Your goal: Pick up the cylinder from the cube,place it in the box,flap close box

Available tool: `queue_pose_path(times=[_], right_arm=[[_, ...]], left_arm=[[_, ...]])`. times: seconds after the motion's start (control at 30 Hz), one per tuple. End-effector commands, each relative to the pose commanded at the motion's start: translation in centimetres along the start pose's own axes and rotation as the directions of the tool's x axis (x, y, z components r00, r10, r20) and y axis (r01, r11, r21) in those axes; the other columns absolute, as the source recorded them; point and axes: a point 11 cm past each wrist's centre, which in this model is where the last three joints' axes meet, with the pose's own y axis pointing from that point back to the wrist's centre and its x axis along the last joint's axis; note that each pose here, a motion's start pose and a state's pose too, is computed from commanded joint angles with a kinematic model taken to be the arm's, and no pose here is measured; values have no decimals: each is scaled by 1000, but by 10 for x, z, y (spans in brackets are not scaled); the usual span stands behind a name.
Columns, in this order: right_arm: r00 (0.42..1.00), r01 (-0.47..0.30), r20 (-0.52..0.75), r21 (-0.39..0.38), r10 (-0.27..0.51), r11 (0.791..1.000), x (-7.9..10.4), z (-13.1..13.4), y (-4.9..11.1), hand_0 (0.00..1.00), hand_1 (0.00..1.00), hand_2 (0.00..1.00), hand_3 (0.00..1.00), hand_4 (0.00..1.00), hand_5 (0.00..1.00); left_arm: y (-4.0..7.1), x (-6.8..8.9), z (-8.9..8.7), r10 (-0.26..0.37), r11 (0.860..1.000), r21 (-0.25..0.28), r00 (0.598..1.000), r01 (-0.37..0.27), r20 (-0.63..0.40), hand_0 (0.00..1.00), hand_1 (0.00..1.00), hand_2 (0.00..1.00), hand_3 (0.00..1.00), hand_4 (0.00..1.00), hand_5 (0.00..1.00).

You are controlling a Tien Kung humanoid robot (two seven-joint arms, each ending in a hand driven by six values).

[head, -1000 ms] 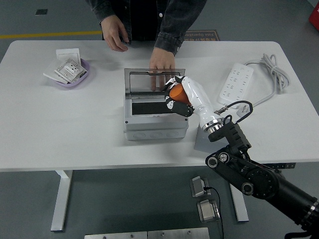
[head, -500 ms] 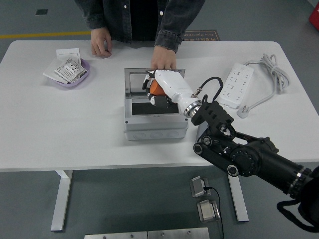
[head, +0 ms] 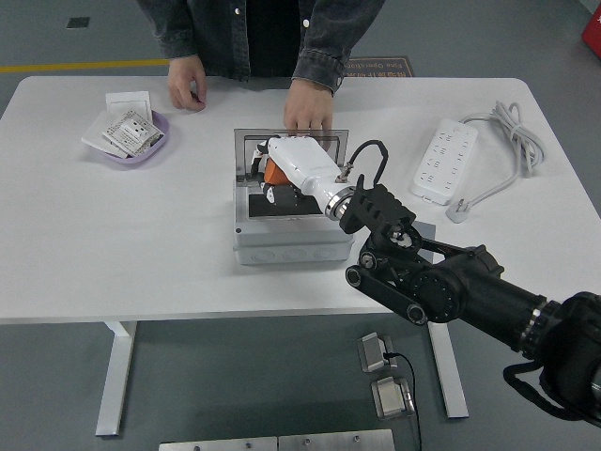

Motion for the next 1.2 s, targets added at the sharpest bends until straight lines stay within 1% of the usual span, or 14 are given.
queue_pose_path(times=[0.2, 0.43, 0.7, 0.73, 0.9, 0.93, 1.1, 1.13, 1.2], right_arm=[[999, 27, -28, 1, -27, 1000, -8, 5, 1, 2, 20, 302, 258, 45, 2], [999, 31, -24, 1, -31, 1000, -10, 6, 0, 2, 25, 303, 258, 49, 2], [997, 77, -22, 1, -77, 997, -14, 5, 0, 2, 25, 303, 260, 50, 2], [996, 81, -23, 1, -81, 997, -15, 5, 0, 2, 60, 342, 334, 105, 2], [996, 86, -28, 1, -86, 996, -15, 7, 1, 2, 60, 342, 334, 105, 2], [996, 85, -29, 1, -85, 996, -15, 7, 1, 124, 226, 571, 631, 413, 254], [996, 83, -27, 2, -83, 997, -14, 9, 1, 124, 226, 571, 631, 413, 254], [996, 83, -27, 2, -83, 997, -14, 10, 1, 328, 383, 673, 759, 776, 471], [996, 84, -26, 1, -84, 996, -15, 11, 2, 328, 383, 673, 759, 776, 471]], left_arm=[[0, 0, 1, 0, 1000, -2, 1000, 0, 3, 639, 661, 571, 627, 684, 399], [0, 0, 2, 0, 1000, -4, 1000, 0, 6, 639, 661, 570, 627, 683, 397], [1, 0, 3, 0, 1000, -5, 1000, 0, 9, 639, 661, 569, 627, 681, 395], [1, 0, 3, 0, 1000, -6, 1000, 0, 9, 639, 661, 568, 627, 680, 394], [1, 0, 4, -1, 1000, -7, 1000, 1, 12, 639, 661, 568, 627, 680, 394], [1, -1, 4, -2, 1000, -7, 1000, 2, 13, 638, 661, 568, 627, 680, 391], [1, -2, 4, -6, 1000, -9, 1000, 6, 19, 638, 661, 568, 627, 680, 391], [1, -2, 4, -6, 1000, -10, 1000, 6, 19, 639, 661, 568, 626, 676, 386], [1, -3, 4, -7, 1000, -11, 1000, 8, 22, 639, 661, 568, 626, 676, 386]])
